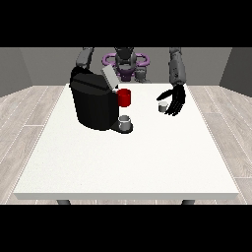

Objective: Insert the coffee pod into the coffee machine and close the lid

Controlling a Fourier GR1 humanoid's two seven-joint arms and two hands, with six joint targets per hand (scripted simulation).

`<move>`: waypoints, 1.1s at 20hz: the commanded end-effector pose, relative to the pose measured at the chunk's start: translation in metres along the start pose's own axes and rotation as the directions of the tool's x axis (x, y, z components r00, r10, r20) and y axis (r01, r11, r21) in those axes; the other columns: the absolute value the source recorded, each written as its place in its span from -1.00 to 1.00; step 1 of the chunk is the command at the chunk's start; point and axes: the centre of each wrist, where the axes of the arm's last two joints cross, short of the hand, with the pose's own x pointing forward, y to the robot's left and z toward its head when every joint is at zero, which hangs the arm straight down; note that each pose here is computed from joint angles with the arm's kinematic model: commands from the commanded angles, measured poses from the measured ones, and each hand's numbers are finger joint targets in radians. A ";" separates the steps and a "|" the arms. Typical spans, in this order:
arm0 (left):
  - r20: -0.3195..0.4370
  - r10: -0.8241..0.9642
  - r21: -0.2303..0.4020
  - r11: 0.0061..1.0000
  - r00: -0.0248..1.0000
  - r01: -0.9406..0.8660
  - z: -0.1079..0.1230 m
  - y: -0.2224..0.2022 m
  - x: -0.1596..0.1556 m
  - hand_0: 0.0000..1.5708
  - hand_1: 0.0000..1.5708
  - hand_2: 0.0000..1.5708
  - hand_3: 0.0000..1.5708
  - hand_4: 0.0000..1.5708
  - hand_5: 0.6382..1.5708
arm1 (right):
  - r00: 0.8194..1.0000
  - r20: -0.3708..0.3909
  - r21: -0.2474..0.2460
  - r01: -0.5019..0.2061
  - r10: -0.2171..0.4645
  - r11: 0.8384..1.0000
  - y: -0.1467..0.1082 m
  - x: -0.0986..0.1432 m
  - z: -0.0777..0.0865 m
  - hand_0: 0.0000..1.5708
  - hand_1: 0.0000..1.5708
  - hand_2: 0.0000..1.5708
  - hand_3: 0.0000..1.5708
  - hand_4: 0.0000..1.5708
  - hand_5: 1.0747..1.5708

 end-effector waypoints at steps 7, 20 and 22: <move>0.069 -0.079 0.099 0.993 0.995 0.072 -0.005 -0.008 -0.004 0.07 0.07 0.24 -0.06 -0.50 1.00 | 0.999 0.021 -0.029 0.040 -0.040 0.999 -0.008 0.003 -0.008 -1.00 -1.00 -1.00 -1.00 -0.36 1.00; 0.118 -0.227 0.091 0.972 0.967 0.218 -0.015 0.009 0.007 0.61 0.61 0.78 0.74 -0.35 1.00 | 0.999 0.012 -0.019 0.042 -0.042 0.999 -0.012 -0.005 -0.004 -1.00 -1.00 -1.00 -1.00 -0.45 1.00; 0.154 -0.175 0.085 0.983 0.972 0.164 -0.024 0.023 0.024 0.81 0.81 0.85 0.81 -0.28 1.00 | 0.997 0.009 -0.034 0.073 -0.073 0.997 0.003 -0.010 0.003 -1.00 -1.00 -1.00 -1.00 -0.45 1.00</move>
